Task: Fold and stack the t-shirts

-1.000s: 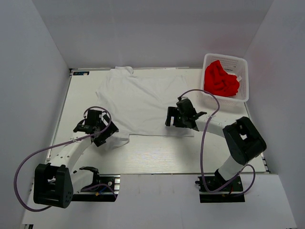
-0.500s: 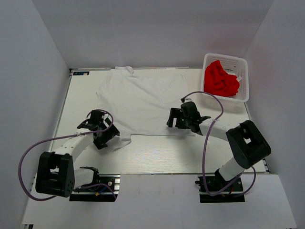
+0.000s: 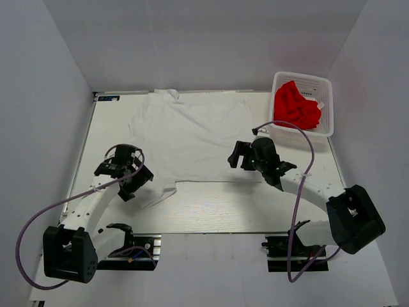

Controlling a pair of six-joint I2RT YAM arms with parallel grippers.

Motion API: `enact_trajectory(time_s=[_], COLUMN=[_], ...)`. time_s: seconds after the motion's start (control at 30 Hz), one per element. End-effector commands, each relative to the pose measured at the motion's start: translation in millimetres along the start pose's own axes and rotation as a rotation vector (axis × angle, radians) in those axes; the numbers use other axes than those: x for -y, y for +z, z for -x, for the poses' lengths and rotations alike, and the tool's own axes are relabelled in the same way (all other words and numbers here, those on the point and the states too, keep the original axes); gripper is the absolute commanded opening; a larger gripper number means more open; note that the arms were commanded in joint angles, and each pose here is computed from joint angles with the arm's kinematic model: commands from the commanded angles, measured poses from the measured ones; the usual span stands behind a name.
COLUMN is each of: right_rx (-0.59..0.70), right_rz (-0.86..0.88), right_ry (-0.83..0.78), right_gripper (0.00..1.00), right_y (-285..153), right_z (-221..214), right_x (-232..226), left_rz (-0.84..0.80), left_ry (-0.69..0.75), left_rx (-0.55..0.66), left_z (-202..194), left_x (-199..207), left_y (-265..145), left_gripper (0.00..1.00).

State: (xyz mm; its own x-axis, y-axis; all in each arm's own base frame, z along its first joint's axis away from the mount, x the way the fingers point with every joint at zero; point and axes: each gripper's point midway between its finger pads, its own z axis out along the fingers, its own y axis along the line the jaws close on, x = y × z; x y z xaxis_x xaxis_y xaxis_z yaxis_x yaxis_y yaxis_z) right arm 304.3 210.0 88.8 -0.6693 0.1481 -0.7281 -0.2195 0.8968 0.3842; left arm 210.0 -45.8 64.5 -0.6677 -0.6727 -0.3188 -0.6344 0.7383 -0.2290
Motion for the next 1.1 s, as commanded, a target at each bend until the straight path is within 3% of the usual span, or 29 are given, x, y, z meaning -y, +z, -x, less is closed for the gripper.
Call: enact_trajectory(time_s=[0.0, 0.23, 0.33, 0.63, 0.73, 0.83, 0.87, 1.07], right_rx=[0.107, 0.178, 0.185, 0.123, 0.076, 0.035, 0.02, -0.092], right_rz=[-0.095, -0.25, -0.275, -0.318, -0.359, -0.388, -0.396, -0.403], right_ry=[0.067, 0.174, 0.176, 0.164, 0.179, 0.197, 0.198, 0.219], right_gripper=[0.9, 0.9, 0.9, 0.9, 0.9, 0.9, 0.9, 0.85], right_y=[-6.3, -25.8, -29.9, -30.2, -33.3, -33.2, -32.4, -30.6], right_z=[22.1, 28.4, 26.5, 19.5, 6.3, -4.5, -8.0, -33.0], right_x=[15.6, 48.3, 58.5, 76.0, 88.0, 95.6, 97.8, 99.6], left_rz=[0.091, 0.271, 0.309, 0.305, 0.35, 0.349, 0.34, 0.332], left_ry=[-0.003, -0.048, -0.104, -0.126, -0.097, -0.068, -0.069, -0.031], left_rx=[-0.059, -0.28, -0.258, -0.213, -0.235, -0.242, -0.236, -0.24], left_z=[-11.1, -57.7, -59.5, -51.4, -53.8, -54.1, -51.2, -49.0], left_x=[-17.5, -46.1, -52.9, -44.6, -50.4, -51.3, -47.8, -46.8], left_y=[-9.8, 3.9, 8.8, 43.1, 48.5, 50.6, 50.4, 47.9], left_gripper=[1.0, 0.94, 0.92, 0.75, 0.57, 0.19, 0.0, 0.0])
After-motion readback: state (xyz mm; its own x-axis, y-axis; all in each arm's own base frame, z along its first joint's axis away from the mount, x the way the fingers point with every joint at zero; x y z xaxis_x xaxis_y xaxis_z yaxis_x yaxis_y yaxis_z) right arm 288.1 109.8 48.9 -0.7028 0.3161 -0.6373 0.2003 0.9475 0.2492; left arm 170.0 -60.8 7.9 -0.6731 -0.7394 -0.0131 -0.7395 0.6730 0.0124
